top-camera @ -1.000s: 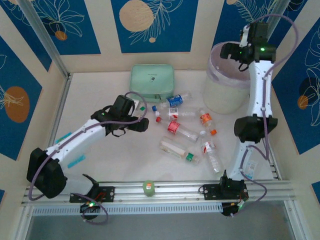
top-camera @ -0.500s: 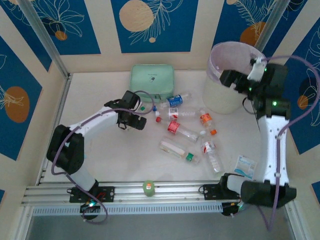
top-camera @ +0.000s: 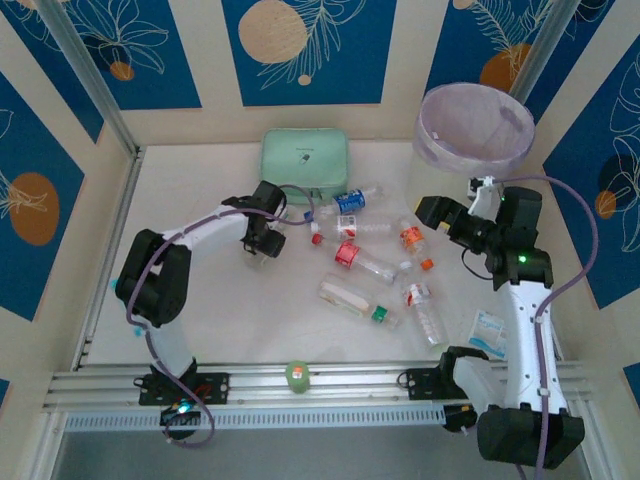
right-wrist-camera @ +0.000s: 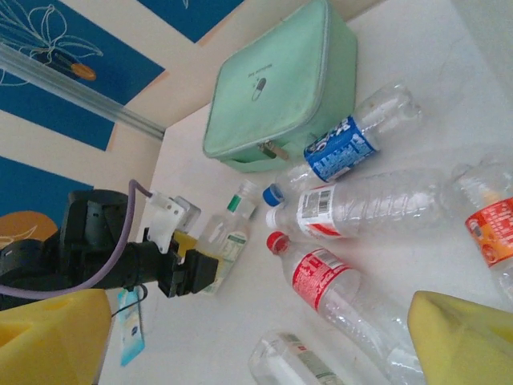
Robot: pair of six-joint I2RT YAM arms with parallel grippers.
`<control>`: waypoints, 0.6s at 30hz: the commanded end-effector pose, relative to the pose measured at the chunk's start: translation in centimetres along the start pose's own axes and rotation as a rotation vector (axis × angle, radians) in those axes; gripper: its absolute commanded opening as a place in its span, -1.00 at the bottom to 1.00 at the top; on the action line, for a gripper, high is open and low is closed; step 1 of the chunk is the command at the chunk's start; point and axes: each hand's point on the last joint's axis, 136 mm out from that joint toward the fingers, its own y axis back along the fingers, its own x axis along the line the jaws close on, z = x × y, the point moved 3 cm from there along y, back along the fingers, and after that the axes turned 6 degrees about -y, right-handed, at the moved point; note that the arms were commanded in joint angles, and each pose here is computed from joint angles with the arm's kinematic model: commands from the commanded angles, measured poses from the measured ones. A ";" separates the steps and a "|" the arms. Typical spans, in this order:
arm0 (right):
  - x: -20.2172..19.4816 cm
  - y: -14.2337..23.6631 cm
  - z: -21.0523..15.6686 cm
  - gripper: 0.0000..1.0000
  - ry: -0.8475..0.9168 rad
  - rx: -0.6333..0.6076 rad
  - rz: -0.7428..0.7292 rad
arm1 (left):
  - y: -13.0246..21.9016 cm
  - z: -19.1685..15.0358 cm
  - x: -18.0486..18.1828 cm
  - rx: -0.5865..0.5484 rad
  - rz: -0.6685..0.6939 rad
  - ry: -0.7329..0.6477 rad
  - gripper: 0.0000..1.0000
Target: Put the plastic bottles in the bin
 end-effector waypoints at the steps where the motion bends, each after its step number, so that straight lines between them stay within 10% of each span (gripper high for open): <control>1: 2.2 -0.7 0.1 0.86 0.000 0.023 0.113 | 2.4 -0.1 0.7 -0.027 0.006 0.044 0.25; 7: 5.1 -4.5 -1.7 0.77 0.029 0.133 0.212 | 7.9 0.5 -0.3 -0.171 -0.118 0.133 0.22; 13: 6.9 -9.1 -4.1 0.73 -0.011 0.247 0.277 | 12.4 3.5 -5.7 -0.490 -0.564 0.234 0.16; 18: 7.9 -12.4 -5.8 0.80 -0.038 0.311 0.287 | 14.3 5.0 -7.5 -0.641 -0.578 0.209 0.10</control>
